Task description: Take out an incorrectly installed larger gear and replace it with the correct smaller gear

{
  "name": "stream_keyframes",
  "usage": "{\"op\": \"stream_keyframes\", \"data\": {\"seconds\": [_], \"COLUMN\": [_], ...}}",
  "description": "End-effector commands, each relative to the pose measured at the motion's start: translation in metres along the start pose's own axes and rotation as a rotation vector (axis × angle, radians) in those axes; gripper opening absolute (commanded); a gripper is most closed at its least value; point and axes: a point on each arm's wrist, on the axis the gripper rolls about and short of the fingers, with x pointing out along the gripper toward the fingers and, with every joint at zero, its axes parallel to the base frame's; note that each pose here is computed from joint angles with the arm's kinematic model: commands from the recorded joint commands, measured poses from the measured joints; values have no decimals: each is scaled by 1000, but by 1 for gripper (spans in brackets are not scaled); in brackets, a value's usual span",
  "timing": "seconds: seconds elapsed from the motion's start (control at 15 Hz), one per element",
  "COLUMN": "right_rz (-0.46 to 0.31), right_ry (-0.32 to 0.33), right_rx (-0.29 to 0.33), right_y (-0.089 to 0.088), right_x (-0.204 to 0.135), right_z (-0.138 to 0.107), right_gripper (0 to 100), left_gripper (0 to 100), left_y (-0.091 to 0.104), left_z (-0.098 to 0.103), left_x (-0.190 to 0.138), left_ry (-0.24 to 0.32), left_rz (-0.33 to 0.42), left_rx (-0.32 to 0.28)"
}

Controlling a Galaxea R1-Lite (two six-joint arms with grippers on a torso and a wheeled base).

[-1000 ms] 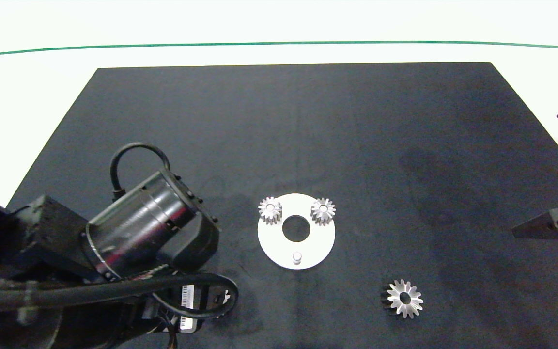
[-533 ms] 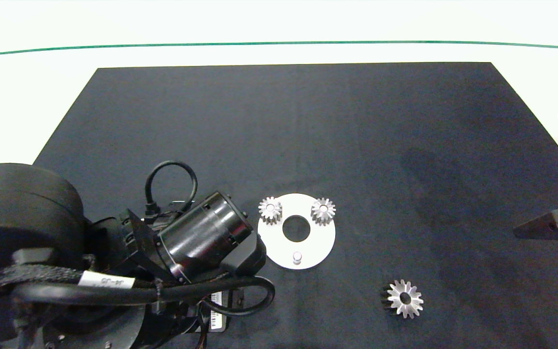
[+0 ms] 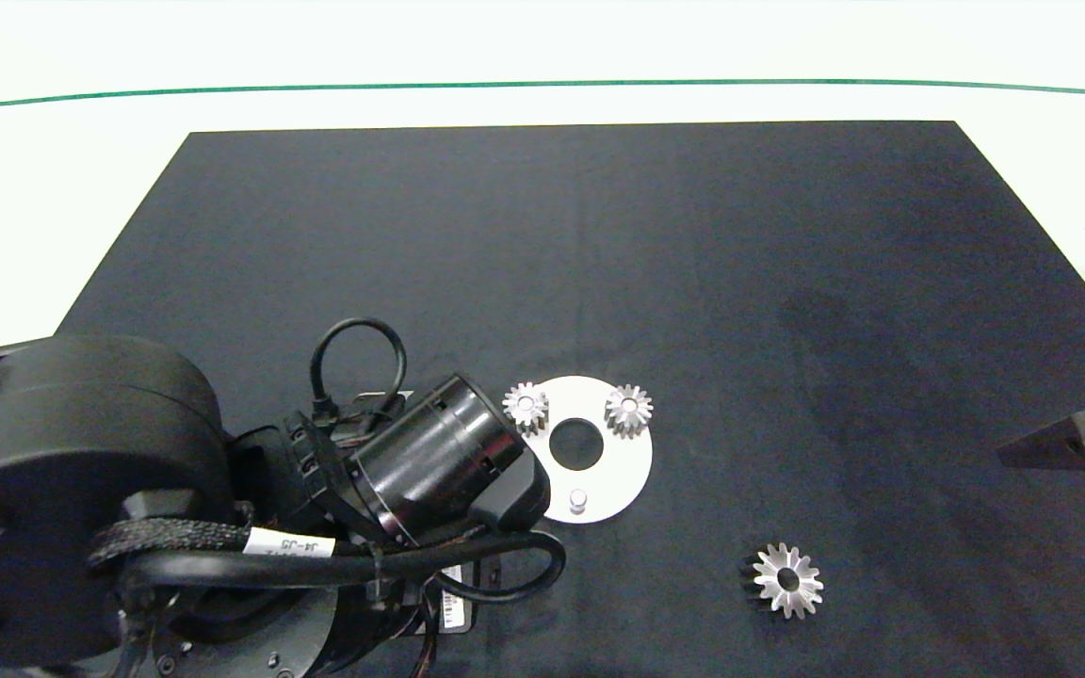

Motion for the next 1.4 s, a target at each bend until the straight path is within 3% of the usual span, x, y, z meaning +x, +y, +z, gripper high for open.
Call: {"op": "stream_keyframes", "data": {"seconds": [0.07, 0.87, 1.4], "right_rz": [-2, 14, 18], "right_ry": [8, 0, -1], "right_rx": [-1, -23, -25], "right_y": [0, 4, 5], "right_x": [1, -1, -2], "right_z": [-1, -4, -4], "right_gripper": [100, 100, 100], "left_gripper": [100, 99, 83], "left_y": [1, 0, -3], "left_z": [-2, -13, -13], "left_x": [3, 21, 27], "left_ry": [7, 18, 6], "left_rz": [15, 30, 16], "left_rx": [1, 12, -2]}}
